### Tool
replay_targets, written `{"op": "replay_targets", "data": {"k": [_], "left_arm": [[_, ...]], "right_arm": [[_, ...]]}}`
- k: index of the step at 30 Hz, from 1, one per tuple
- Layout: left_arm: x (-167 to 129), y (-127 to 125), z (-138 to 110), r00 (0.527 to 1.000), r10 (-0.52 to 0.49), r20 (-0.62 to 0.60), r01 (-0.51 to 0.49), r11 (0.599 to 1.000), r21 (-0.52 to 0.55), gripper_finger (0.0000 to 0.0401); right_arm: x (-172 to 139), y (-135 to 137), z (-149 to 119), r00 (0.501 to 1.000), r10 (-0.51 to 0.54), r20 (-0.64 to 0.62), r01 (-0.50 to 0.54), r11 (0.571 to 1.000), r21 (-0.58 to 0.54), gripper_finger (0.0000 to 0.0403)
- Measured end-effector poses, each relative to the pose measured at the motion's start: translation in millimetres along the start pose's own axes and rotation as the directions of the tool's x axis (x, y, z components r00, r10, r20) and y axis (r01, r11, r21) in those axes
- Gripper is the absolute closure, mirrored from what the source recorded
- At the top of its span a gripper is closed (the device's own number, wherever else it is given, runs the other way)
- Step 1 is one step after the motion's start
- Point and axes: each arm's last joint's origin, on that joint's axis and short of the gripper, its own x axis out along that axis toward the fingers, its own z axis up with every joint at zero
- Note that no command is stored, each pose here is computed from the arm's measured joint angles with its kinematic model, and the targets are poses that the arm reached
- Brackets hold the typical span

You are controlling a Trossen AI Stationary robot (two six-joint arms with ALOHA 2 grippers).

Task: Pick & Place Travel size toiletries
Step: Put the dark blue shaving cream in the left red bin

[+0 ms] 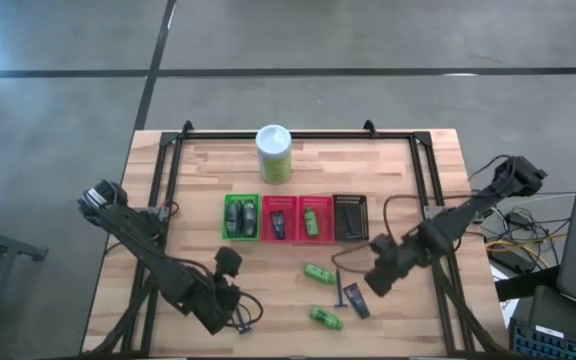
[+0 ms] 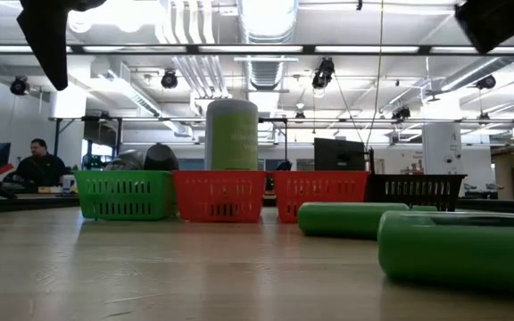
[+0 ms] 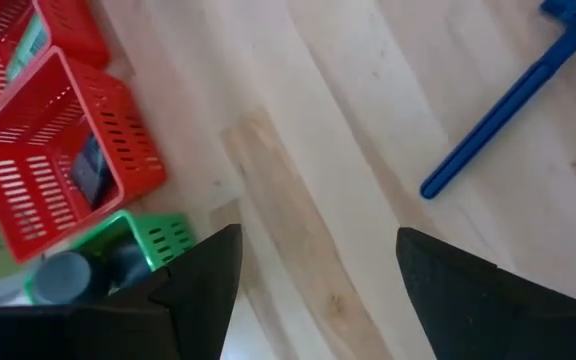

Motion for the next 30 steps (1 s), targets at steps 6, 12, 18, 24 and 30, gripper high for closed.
{"op": "replay_targets", "data": {"k": [6,12,18,24,30], "left_arm": [[2,2,-9,1.000,0.011,-0.018,-0.011,1.000,0.010,0.0131],[-2,5,-16,1.000,0.009,-0.011,-0.009,1.000,0.013,0.0131],[-7,11,-30,1.000,0.006,0.007,-0.006,1.000,0.001,0.0131],[-6,19,-46,1.000,0.011,0.013,-0.010,0.999,-0.038,0.0131],[-9,25,-51,0.999,0.011,0.042,-0.008,0.998,-0.068,0.0131]], "right_arm": [[31,23,-21,0.997,0.070,-0.034,-0.069,0.997,0.023,0.0035],[55,31,-33,0.999,0.015,-0.047,-0.012,0.998,0.059,0.0035],[68,44,-37,0.999,-0.014,-0.049,0.018,0.996,0.083,0.0035],[91,55,-38,0.997,-0.069,-0.043,0.072,0.995,0.073,0.0035],[111,60,-37,0.992,-0.122,-0.033,0.123,0.991,0.046,0.0035]]}}
